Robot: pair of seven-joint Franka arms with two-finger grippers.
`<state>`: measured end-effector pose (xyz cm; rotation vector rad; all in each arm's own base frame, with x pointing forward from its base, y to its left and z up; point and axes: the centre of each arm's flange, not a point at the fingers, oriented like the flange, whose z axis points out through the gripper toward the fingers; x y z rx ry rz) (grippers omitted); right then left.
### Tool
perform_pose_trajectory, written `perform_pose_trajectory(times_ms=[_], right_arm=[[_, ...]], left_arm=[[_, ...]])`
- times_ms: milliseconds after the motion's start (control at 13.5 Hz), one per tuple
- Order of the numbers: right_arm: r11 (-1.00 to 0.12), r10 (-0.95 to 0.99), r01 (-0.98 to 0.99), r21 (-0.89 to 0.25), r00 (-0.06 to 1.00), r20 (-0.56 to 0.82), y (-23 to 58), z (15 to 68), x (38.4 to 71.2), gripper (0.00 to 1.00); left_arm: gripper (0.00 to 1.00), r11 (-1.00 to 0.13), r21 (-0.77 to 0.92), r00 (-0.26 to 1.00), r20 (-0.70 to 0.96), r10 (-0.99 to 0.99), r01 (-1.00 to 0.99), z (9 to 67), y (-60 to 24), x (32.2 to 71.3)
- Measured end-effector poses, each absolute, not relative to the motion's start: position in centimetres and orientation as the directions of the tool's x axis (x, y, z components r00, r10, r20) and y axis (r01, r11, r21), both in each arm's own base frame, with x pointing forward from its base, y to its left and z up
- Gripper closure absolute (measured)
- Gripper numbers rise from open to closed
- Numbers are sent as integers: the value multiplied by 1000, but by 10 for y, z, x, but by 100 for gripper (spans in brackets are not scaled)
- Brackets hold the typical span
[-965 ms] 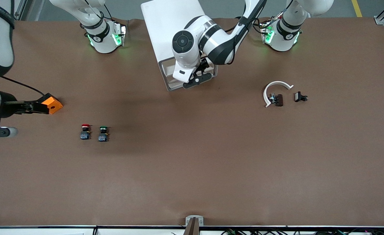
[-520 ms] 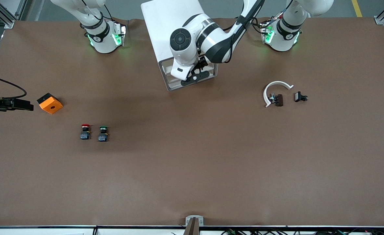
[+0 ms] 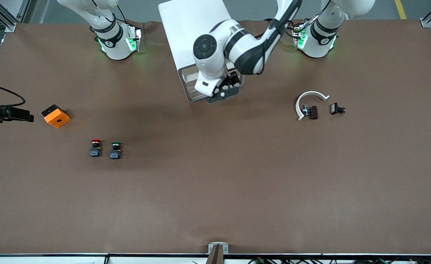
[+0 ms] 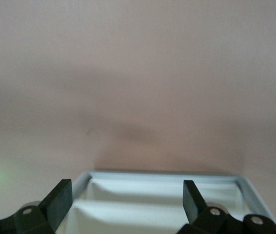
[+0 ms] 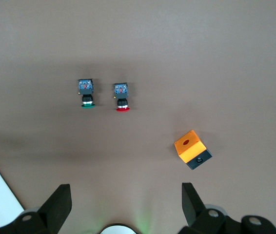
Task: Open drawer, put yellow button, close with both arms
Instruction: 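Push the drawer closed into the cabinet with the left gripper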
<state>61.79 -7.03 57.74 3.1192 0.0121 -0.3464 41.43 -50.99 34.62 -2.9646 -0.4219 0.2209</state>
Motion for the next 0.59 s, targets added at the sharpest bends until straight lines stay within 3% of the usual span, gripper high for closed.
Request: perform_pose_trajectory(times_ms=[223,594], right_arm=[[-1000,2,2,2,974,-225,-70,588,614,0],[-1000,1,-4,-20,978,-211,-61,608,604,0]], left_arm=[[0,-947,-127,943,-119,310,295,359,-480,458],[0,-951,-148,946,-141,292,271,368,-455,478]])
